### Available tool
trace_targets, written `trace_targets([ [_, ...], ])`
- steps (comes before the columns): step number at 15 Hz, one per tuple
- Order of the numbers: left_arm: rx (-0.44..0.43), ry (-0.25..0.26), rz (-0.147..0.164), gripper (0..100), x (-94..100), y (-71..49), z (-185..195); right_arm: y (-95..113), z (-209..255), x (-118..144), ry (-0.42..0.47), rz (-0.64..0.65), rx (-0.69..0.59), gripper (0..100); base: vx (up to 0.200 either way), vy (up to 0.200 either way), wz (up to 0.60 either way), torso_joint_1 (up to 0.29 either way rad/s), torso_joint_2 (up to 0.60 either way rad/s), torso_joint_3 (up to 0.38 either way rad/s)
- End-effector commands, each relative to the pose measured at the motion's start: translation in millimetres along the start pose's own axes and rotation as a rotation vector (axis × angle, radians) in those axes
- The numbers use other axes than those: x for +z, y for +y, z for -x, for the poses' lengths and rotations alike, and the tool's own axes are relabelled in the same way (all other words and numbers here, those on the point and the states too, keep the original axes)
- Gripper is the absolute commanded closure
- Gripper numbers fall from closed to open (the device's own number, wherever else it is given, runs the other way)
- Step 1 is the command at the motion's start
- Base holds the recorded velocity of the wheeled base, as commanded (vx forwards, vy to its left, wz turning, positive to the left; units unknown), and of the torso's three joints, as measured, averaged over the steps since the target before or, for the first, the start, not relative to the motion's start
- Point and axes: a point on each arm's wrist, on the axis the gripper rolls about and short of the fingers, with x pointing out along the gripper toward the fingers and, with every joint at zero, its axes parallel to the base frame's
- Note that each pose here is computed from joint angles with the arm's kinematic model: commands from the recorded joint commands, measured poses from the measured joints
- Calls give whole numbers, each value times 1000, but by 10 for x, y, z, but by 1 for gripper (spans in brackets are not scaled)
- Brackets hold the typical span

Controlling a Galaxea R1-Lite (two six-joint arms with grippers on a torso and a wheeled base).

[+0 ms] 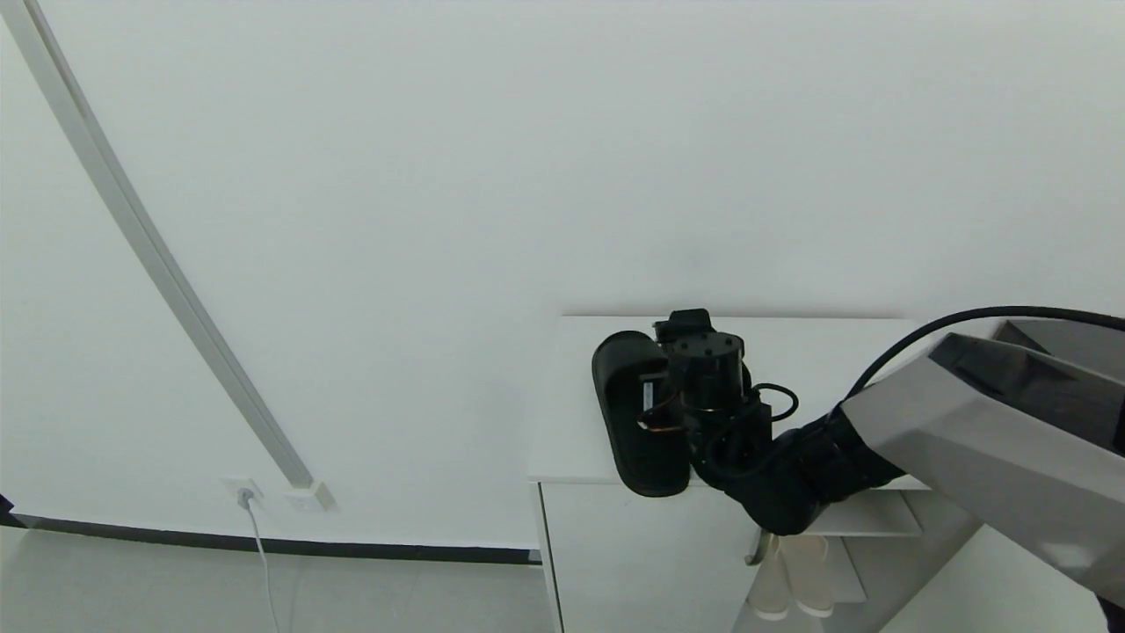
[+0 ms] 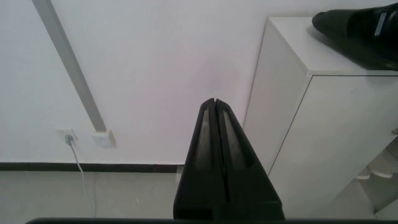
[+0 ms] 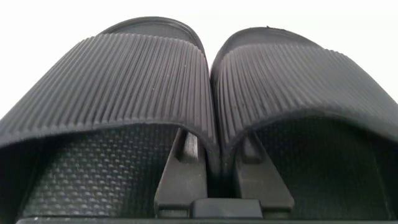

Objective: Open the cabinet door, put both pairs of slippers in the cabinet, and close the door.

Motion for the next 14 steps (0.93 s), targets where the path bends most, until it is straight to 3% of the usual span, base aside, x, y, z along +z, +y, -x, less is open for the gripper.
trace_targets([
  [1, 1, 2, 1, 100, -1, 0, -1, -139, 342, 357, -35, -24, 60, 100, 0, 0, 0, 0, 0, 0],
  [3, 1, 2, -2, 100, -1, 0, -1, -300, 642, 478, -17, -16, 119, 100, 0, 0, 0, 0, 0, 0],
  [9, -1, 0, -4, 100, 3, 0, 0, -859, 1594, 477, 50, -2, 308, 100, 0, 0, 0, 0, 0, 0],
  [14, -1, 2, -1, 100, -1, 0, -1, -770, 1610, 350, 93, 24, 342, 100, 0, 0, 0, 0, 0, 0],
])
